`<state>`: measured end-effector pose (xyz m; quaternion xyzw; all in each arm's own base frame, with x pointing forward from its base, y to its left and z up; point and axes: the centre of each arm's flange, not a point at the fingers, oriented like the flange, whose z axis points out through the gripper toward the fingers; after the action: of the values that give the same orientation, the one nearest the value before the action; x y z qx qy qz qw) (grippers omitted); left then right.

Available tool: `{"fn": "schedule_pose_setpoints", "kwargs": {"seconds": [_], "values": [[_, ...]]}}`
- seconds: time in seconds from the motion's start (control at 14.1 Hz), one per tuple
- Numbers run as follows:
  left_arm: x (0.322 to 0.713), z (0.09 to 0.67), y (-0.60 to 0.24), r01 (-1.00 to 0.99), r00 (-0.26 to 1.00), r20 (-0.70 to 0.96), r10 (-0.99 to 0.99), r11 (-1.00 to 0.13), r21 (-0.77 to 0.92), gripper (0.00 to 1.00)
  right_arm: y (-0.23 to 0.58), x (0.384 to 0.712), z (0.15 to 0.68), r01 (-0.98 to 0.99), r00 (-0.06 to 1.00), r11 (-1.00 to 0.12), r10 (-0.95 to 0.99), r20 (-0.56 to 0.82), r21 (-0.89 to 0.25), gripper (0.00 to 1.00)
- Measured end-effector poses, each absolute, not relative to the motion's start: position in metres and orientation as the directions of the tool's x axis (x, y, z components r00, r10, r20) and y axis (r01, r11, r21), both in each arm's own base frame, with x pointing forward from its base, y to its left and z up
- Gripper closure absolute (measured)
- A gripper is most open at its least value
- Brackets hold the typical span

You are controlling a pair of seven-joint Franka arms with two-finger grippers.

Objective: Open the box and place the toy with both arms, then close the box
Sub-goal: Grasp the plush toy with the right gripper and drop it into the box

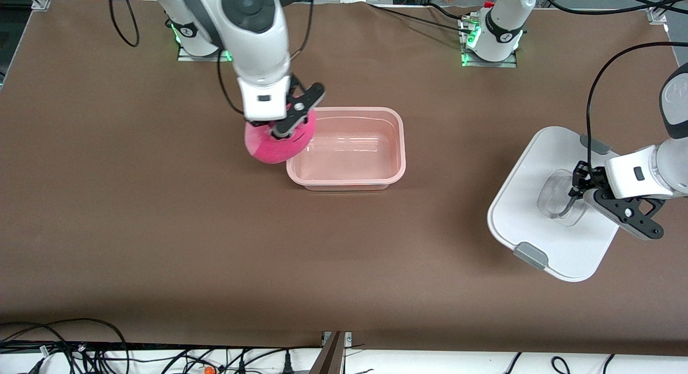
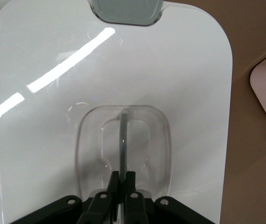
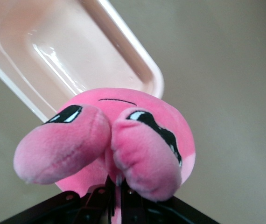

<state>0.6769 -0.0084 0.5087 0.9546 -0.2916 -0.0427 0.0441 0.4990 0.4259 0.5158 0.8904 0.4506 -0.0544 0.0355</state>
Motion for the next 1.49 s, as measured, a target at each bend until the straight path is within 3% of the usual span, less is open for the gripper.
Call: {"fn": "schedule_pose_setpoints", "kwargs": {"seconds": [0.57, 0.99, 1.49], "values": [[0.677, 0.509, -0.008, -0.553, 0.826, -0.056, -0.561, -0.826, 0.109, 0.93, 0.520, 0.457, 0.446, 0.896, 0.444, -0.437, 0.869, -0.219, 0.078, 0.93], [0.677, 0.509, -0.008, -0.553, 0.826, -0.056, -0.561, -0.826, 0.109, 0.93, 0.530, 0.465, 0.419, 0.905, 0.425, -0.401, 0.868, -0.258, 0.141, 0.93], [0.677, 0.509, -0.008, -0.553, 0.826, -0.056, -0.561, -0.826, 0.109, 0.93, 0.562, 0.461, 0.347, 0.910, 0.410, -0.372, 0.868, -0.281, 0.181, 0.93]]}}
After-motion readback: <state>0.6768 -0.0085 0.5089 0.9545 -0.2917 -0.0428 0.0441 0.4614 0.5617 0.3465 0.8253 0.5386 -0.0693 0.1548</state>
